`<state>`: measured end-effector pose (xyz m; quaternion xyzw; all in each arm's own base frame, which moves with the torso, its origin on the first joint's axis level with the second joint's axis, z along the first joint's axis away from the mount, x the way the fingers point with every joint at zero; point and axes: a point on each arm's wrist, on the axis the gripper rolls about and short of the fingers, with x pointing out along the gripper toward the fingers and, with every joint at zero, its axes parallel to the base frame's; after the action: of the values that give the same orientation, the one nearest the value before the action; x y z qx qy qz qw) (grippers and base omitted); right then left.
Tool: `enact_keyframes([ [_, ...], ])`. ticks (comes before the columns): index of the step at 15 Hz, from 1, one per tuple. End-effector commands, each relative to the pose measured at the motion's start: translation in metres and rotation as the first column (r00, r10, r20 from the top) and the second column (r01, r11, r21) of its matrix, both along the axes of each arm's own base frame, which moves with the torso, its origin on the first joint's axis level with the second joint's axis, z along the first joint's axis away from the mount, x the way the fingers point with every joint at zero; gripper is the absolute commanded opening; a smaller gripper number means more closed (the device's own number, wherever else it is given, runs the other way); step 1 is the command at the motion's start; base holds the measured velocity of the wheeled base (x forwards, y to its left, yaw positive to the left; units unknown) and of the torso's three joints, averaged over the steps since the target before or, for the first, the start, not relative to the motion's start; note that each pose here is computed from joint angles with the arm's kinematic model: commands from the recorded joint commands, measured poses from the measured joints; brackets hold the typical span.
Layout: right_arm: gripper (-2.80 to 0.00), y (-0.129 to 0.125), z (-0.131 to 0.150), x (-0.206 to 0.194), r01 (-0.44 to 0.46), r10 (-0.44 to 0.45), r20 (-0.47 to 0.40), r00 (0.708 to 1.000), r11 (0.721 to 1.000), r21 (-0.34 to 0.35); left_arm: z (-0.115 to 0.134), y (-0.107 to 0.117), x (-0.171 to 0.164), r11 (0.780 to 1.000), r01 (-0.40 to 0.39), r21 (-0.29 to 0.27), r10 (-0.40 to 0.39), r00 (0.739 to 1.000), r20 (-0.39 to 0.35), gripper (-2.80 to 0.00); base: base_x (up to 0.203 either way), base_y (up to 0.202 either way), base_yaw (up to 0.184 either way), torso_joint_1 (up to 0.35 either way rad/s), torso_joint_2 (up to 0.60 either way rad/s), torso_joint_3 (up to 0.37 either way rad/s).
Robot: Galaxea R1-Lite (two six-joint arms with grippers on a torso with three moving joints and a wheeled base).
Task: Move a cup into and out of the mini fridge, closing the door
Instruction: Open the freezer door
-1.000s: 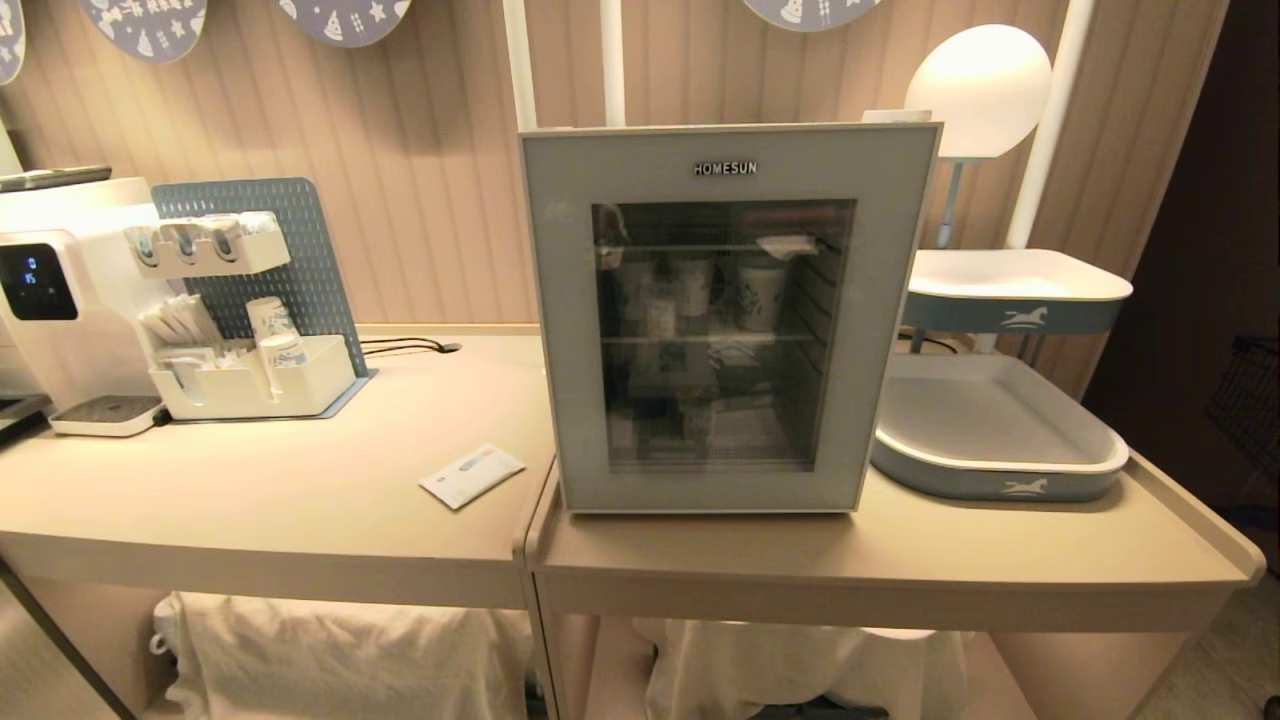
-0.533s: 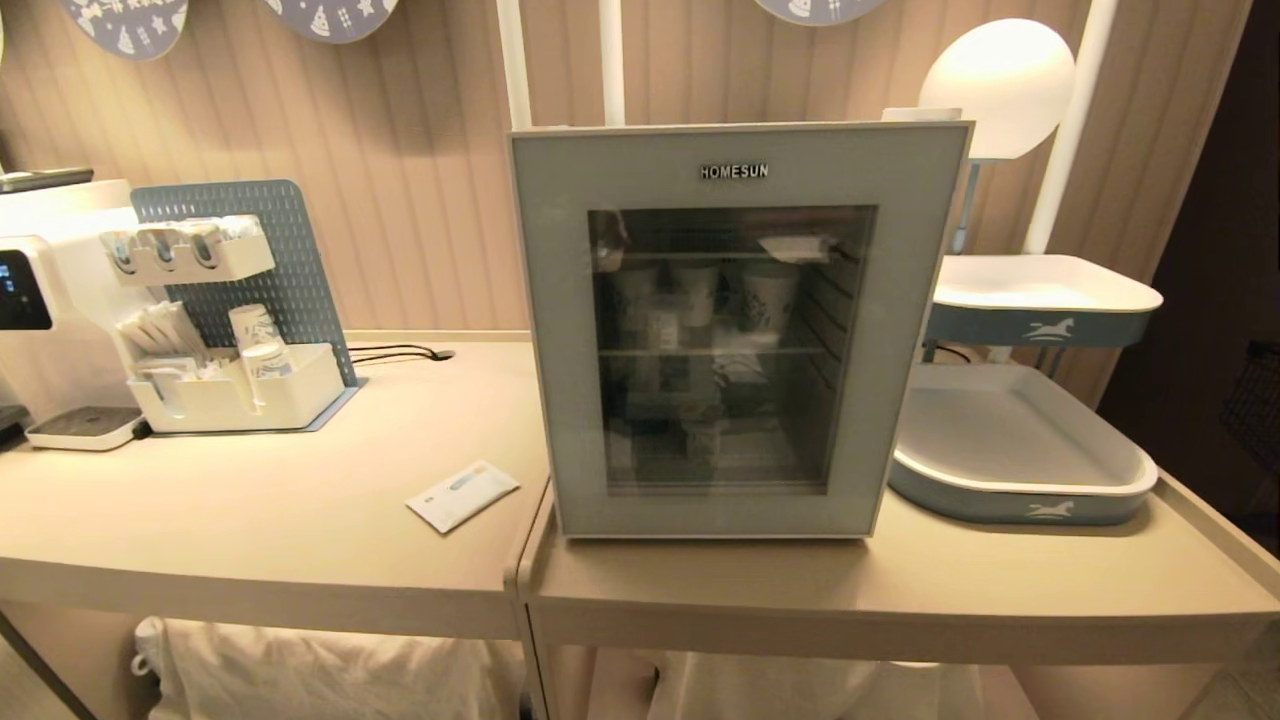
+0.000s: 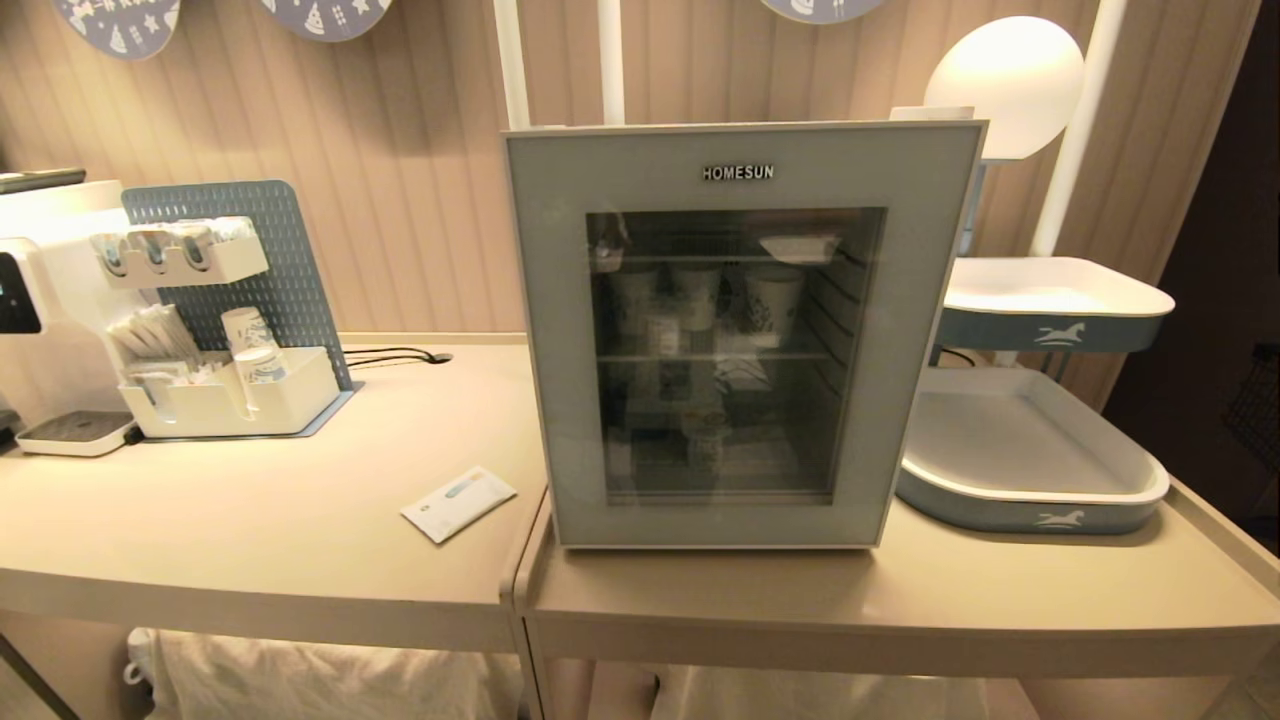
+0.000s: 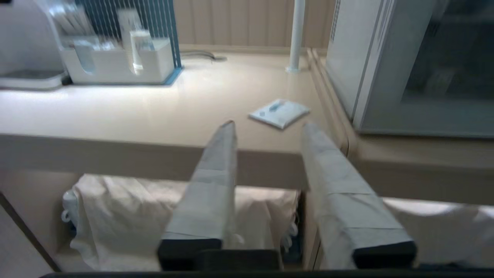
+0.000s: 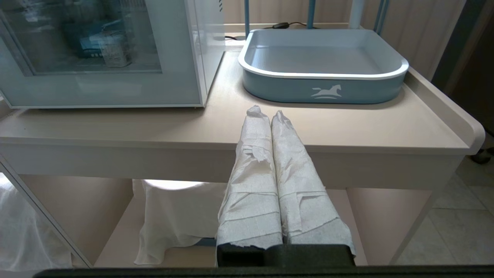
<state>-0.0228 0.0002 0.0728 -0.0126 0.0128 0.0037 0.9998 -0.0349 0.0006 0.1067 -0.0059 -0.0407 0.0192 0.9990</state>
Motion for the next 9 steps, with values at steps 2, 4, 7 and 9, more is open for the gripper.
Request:
enact_keyframes([
  [2,-2.80,0.000,0.000,0.000,-0.001,0.001,-0.002,1.000,1.000,-0.001,0.066,-0.001,-0.036,0.999,0.029,-0.036,-0.024,0.992,0.123,0.00,0.000,0.000,0.000,0.000,0.00,0.000],
  [4,-2.80,0.000,0.000,0.000,-0.001,0.001,-0.002,1.000,1.000,-0.001,0.124,-0.001,-0.060,0.981,0.145,-0.129,-0.123,0.978,0.166,0.00,0.000,0.000,0.000,0.000,0.00,0.000],
  [7,-2.80,0.000,0.000,0.000,-0.001,0.001,-0.002,1.000,1.000,-0.001,0.193,0.010,-0.017,0.866,0.383,-0.320,-0.403,0.915,0.006,0.00,0.000,0.000,0.000,0.000,0.00,0.000],
  [9,-2.80,0.000,0.000,0.000,-0.001,0.001,-0.002,1.000,1.000,0.002,0.216,-0.006,0.044,0.799,0.443,-0.407,-0.537,0.830,-0.151,0.00,0.000,0.000,0.000,0.000,0.00,0.000],
])
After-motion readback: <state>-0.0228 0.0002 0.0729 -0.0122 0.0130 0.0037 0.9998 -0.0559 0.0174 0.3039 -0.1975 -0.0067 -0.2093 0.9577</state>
